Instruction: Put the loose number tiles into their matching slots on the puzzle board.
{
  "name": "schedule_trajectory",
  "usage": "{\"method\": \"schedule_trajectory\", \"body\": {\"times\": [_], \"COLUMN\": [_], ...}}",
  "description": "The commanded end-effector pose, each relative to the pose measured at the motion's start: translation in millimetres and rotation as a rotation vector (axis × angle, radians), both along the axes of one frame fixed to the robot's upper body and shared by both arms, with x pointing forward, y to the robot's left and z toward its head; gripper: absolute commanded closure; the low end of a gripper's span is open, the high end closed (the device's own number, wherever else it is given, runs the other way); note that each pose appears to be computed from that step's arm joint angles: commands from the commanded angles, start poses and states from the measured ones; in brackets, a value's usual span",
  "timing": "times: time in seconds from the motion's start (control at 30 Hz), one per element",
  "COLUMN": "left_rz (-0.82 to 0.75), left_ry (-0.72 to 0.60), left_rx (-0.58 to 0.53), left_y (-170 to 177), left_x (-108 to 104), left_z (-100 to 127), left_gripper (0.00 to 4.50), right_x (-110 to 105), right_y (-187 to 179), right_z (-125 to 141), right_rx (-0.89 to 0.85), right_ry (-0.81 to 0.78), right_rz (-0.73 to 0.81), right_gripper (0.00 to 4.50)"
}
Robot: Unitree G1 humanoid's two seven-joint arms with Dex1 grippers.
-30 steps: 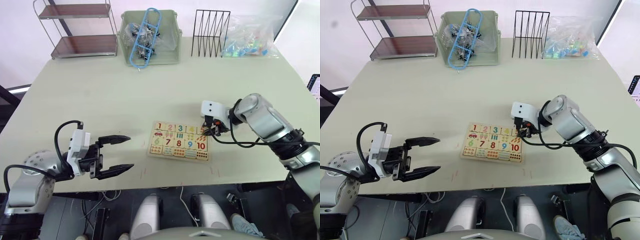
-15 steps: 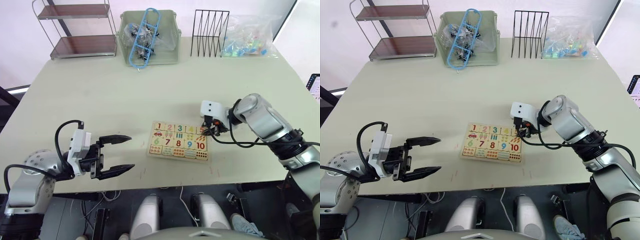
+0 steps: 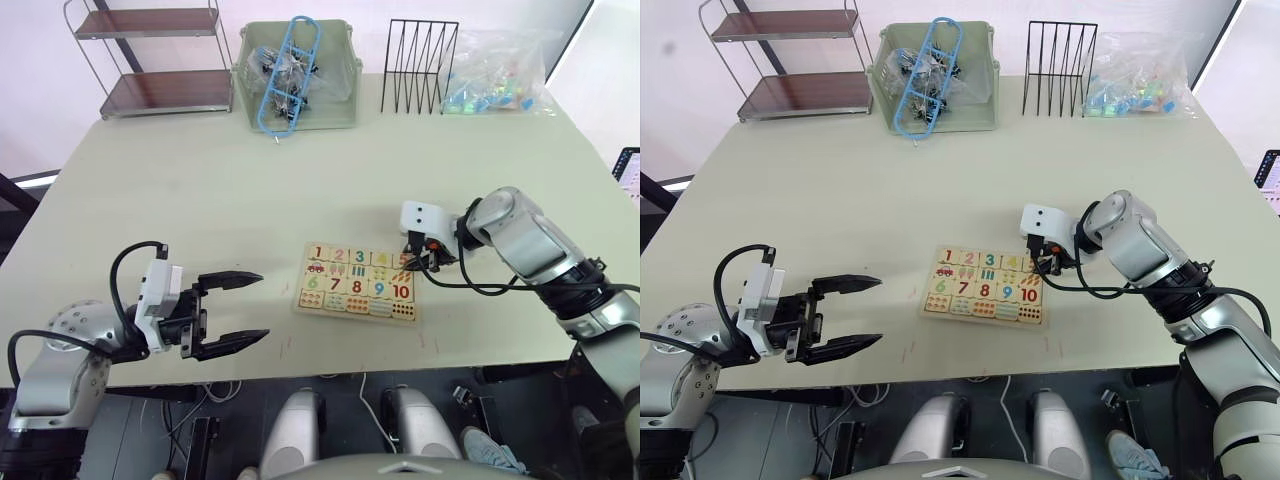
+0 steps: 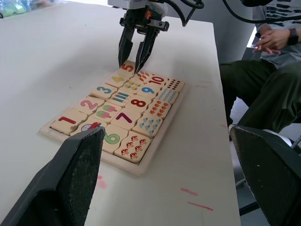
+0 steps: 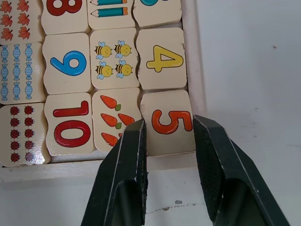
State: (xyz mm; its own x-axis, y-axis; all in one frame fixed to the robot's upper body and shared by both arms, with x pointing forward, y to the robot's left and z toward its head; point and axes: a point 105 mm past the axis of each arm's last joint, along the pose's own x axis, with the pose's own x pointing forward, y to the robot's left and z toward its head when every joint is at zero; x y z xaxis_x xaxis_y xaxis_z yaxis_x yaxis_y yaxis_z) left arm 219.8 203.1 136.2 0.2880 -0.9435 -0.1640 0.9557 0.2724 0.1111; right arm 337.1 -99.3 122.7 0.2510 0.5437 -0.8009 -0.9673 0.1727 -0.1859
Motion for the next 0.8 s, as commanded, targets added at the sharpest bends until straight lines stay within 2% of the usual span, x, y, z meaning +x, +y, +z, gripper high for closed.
{"method": "schedule_trajectory", "body": {"times": [0.03,0.8], "left_rz": [-0.011,-0.014], "left_ry": [-0.035,-0.029], "left_rx": [-0.002,-0.004], "left_y": [-2.0,-2.5], "left_x": [-1.1,-1.7], "left_z": [8.2,6.1], "left_gripper": [0.00,0.00], "right_x": [0.2,-3.1], "right_y": [2.9,3.5], "right_z": [3.9,1.8], "right_rx": [0.016,0.035], "right_ry": [-0.014,0.027], "right_rz": [0.007,-0.008], "right_gripper": [3.61,3.61]}}
